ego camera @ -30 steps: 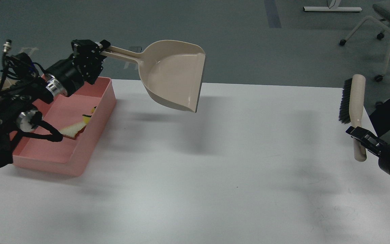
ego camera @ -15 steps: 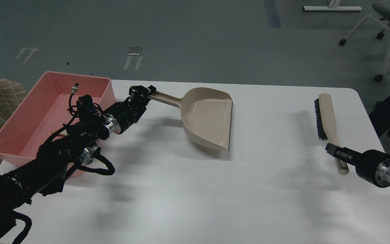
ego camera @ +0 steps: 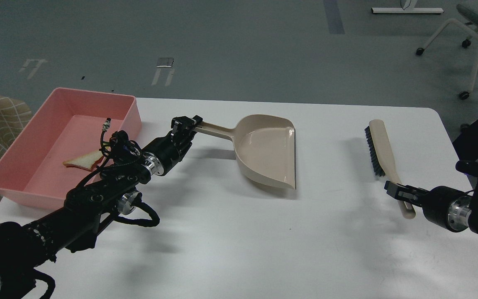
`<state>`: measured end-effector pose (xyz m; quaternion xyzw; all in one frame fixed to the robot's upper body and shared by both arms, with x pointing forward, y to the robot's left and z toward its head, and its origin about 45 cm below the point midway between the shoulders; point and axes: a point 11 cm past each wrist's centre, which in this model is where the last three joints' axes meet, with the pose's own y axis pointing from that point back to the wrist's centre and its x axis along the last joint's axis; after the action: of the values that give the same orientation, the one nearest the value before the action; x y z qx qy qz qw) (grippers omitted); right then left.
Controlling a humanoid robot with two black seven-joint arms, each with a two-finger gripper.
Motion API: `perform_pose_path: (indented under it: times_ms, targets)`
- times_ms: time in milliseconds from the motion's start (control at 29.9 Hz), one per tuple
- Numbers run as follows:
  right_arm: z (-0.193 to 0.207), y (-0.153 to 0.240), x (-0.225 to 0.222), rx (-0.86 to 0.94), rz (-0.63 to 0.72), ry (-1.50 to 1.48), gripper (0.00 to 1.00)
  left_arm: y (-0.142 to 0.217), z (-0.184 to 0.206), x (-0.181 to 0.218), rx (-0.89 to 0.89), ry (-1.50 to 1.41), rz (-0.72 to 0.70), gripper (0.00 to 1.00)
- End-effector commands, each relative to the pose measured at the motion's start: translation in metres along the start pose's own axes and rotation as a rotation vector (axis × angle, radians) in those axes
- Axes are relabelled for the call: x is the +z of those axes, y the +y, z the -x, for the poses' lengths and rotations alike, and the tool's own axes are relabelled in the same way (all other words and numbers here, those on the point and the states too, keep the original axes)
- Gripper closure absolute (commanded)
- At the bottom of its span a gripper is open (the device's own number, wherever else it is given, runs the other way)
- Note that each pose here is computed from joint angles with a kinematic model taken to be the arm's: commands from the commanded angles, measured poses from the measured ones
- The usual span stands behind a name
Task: Sweep and dump garbage into bin
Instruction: 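Lower the dustpan back onto the table with the left gripper, then set the brush down on the table and release both grippers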
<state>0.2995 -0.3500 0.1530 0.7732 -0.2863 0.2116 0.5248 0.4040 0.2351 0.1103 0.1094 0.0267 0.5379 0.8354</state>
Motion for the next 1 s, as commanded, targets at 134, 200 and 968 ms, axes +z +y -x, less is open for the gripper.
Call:
perform_pose_path:
  times_ms: [134, 200, 968]
  targets:
    - [0.000, 0.005, 0.000, -0.004, -0.002, 0.019, 0.95, 0.000, 0.016, -0.008, -0.015, 0.026, -0.012, 0.98]
    - [0.000, 0.005, 0.001, -0.006, -0.001, 0.018, 0.95, 0.001, 0.018, -0.010, -0.017, 0.033, -0.014, 0.97]
    - [0.003, 0.002, 0.001, -0.008, 0.001, 0.009, 0.61, 0.002, -0.004, -0.004, 0.034, 0.055, -0.025, 0.13]
